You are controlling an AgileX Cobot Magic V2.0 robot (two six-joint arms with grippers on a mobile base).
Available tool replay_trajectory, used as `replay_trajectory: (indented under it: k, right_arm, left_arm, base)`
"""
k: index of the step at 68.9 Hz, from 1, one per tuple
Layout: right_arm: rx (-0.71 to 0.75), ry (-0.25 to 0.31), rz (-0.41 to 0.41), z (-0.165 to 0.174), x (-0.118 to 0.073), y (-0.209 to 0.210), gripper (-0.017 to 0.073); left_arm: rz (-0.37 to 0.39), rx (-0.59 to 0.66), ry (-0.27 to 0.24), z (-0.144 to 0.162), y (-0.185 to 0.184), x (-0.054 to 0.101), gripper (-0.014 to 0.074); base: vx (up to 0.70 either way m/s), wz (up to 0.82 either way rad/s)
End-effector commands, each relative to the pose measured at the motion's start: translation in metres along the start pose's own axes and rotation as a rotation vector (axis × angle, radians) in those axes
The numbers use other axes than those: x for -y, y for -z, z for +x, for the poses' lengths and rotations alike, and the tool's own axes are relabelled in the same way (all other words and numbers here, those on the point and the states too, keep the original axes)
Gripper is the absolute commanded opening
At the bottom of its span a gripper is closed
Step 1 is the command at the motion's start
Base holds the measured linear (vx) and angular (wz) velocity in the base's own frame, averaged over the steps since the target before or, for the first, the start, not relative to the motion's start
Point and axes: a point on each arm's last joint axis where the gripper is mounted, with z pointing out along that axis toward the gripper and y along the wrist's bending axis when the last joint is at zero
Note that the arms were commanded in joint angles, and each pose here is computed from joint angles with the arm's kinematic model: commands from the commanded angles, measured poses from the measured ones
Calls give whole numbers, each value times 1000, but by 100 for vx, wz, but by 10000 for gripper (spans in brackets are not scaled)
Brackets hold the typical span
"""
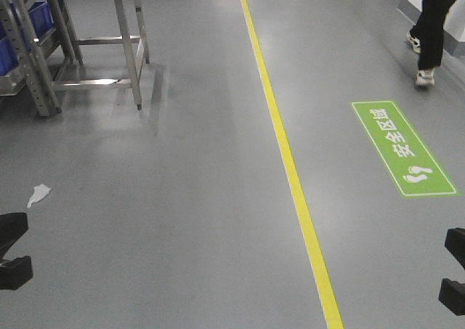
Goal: Move and align brake pads A on conveyor
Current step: 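Drive along the yellow floor line with both grippers empty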
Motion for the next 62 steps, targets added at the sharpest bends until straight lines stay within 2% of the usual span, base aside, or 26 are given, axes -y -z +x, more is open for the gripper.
replay_trajectory:
  k: [1, 62]
  right_arm:
    - [88, 9, -6, -14, -1, 3, -10]
    - [88, 9, -6, -14, -1, 3, -10]
  left_arm:
    - [27, 89, 3, -13, 3, 4, -6]
    - [27, 89, 3, -13, 3, 4, -6]
  base:
    - [56, -3]
    - [59, -2]
